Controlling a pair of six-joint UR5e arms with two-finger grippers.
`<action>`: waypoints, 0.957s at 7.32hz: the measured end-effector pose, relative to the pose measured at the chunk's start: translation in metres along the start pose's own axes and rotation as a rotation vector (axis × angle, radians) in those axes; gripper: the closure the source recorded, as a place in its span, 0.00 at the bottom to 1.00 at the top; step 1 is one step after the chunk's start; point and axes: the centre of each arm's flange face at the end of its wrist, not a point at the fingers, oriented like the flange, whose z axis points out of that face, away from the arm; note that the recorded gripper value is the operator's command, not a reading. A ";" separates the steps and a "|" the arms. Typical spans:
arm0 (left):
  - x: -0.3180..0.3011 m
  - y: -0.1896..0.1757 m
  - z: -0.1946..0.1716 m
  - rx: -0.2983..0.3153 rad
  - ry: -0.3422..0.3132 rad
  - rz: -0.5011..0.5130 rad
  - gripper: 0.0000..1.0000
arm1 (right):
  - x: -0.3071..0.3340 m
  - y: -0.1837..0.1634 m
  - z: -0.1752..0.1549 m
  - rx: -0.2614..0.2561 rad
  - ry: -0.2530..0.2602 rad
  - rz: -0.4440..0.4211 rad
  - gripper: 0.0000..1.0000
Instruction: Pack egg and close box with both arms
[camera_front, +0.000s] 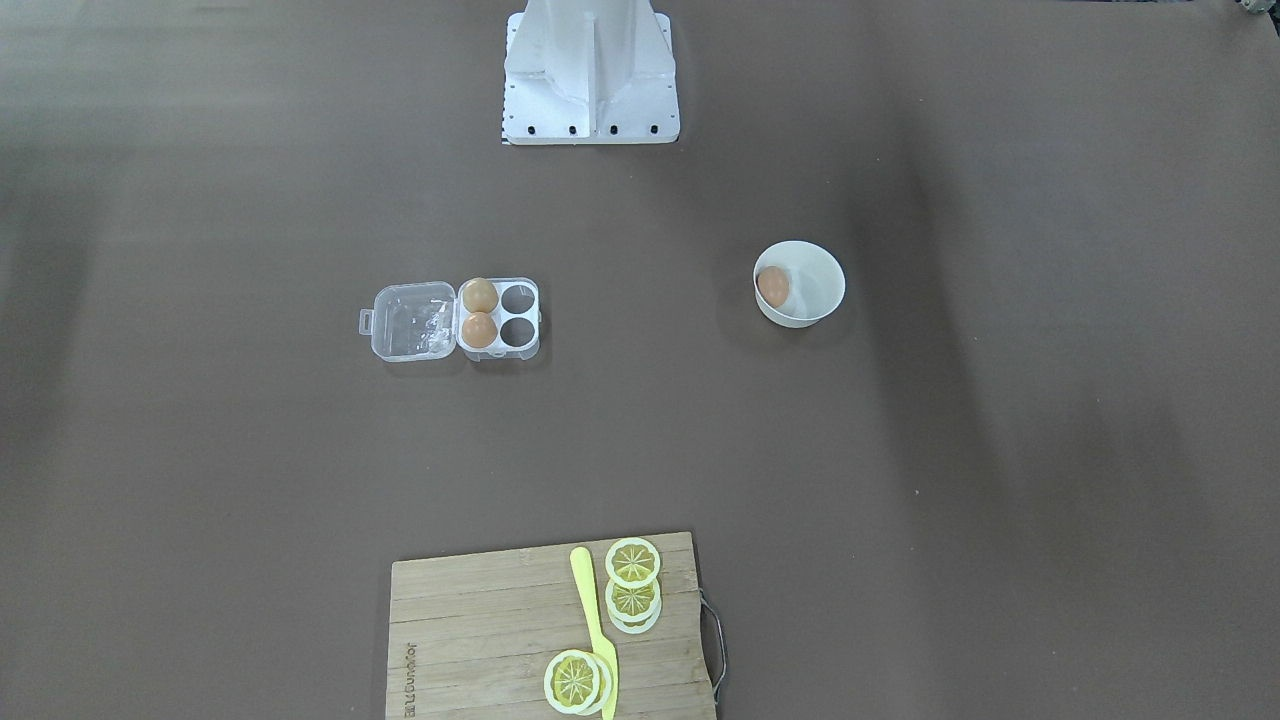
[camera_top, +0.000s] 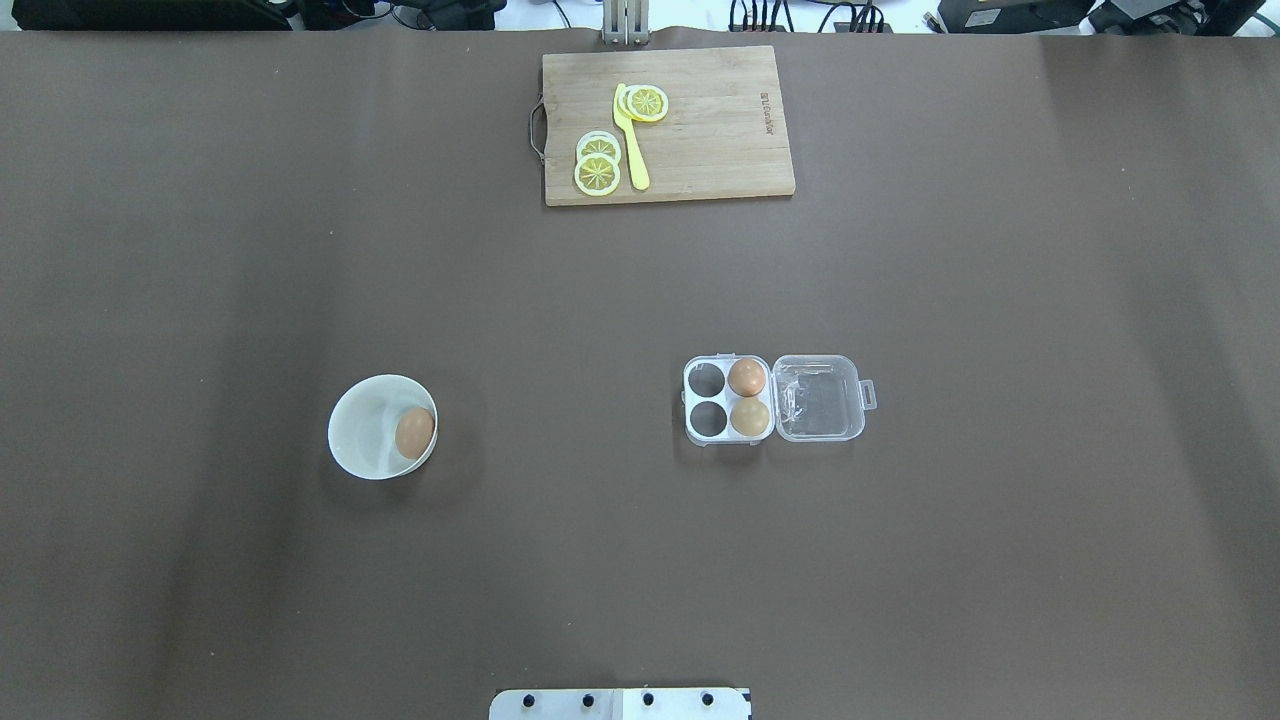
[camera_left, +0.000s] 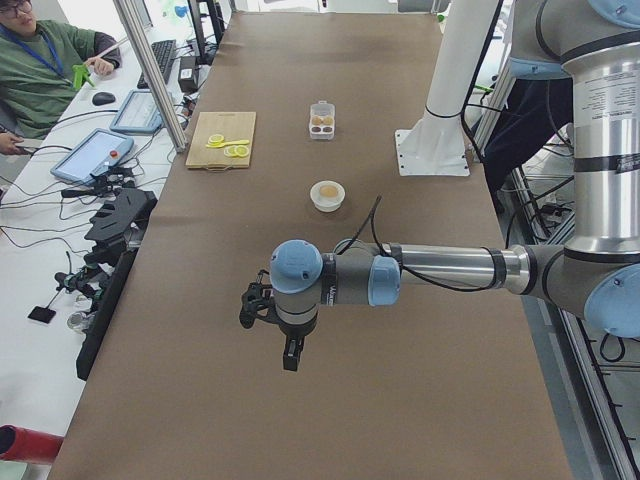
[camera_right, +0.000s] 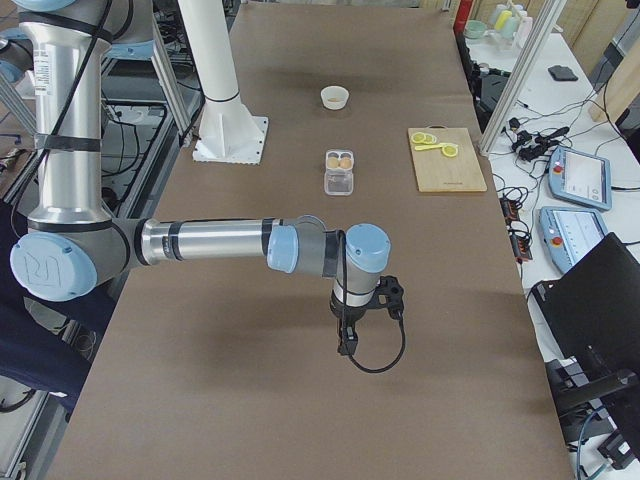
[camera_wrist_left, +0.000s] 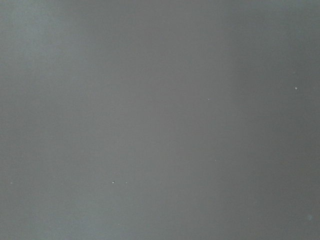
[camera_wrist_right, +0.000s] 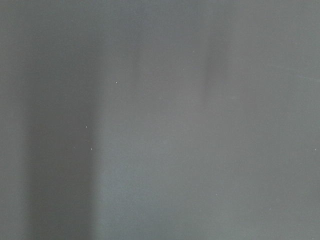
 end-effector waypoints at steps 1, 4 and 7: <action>0.000 0.000 0.000 0.000 0.000 0.002 0.00 | 0.000 0.000 0.000 0.001 0.000 0.000 0.00; 0.003 -0.002 -0.001 0.005 0.001 0.011 0.00 | -0.001 0.000 -0.001 0.002 -0.001 -0.002 0.00; 0.007 -0.007 -0.004 0.039 0.002 0.040 0.00 | 0.000 0.000 0.000 0.001 -0.001 0.000 0.00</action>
